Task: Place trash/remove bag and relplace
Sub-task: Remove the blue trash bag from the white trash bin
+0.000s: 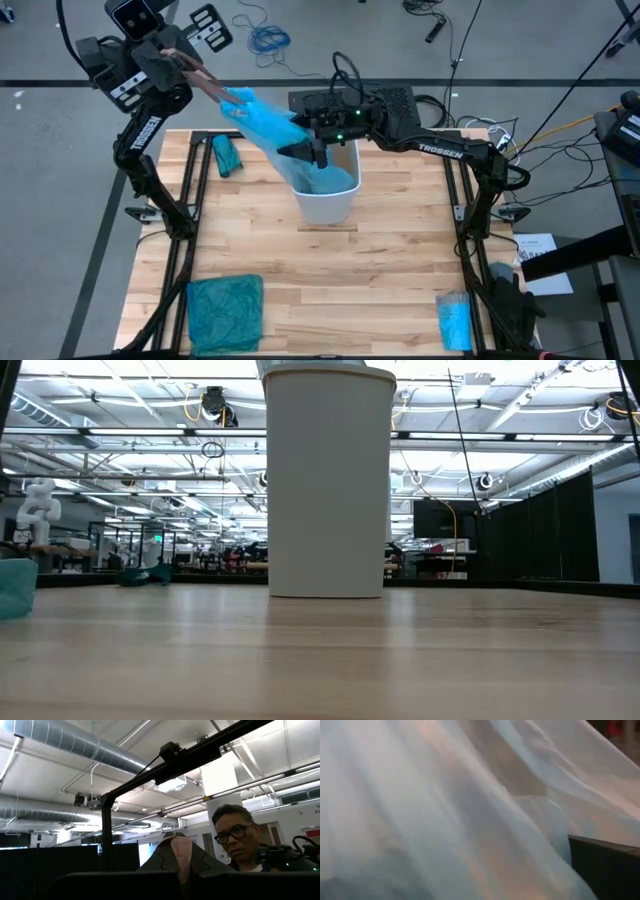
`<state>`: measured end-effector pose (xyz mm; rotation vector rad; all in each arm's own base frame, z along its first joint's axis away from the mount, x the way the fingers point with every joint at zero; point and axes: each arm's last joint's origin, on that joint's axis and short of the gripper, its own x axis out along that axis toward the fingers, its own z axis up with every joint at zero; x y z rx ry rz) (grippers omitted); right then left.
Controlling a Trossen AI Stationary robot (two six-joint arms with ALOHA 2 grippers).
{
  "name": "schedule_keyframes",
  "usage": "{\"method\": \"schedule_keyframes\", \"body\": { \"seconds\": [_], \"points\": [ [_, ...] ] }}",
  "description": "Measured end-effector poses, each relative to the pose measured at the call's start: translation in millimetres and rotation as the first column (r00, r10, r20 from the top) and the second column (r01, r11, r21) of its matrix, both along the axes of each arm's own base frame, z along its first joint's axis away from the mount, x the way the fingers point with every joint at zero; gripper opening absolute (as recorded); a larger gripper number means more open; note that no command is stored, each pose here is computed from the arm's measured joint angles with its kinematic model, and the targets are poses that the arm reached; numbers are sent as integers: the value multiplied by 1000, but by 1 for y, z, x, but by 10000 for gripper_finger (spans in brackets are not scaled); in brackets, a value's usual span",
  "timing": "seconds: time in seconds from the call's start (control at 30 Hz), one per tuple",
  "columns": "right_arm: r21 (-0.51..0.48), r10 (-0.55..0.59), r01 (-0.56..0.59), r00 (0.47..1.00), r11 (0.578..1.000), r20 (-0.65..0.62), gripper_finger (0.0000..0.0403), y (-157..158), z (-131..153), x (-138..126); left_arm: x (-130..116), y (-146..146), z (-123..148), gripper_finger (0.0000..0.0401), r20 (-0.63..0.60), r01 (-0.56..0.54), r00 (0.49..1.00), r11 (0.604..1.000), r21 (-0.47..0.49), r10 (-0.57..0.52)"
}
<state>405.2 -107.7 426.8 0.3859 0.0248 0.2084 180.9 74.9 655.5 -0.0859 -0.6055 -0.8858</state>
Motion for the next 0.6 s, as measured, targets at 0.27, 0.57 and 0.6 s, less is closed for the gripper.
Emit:
{"method": "schedule_keyframes", "body": {
  "seconds": [0.27,0.57,0.6],
  "points": [
    [-12,93,-92,988,996,127,345,10,28,-17,1,0,0,0,-8,-2,1000,1000,11,2],
    [-69,91,-79,977,994,192,345,20,60,-50,5,5,-2,0,-27,-44,999,999,9,44],
    [-73,89,-76,979,994,185,345,21,63,-54,6,7,-2,0,-40,-52,998,999,2,52]
  ]
}}
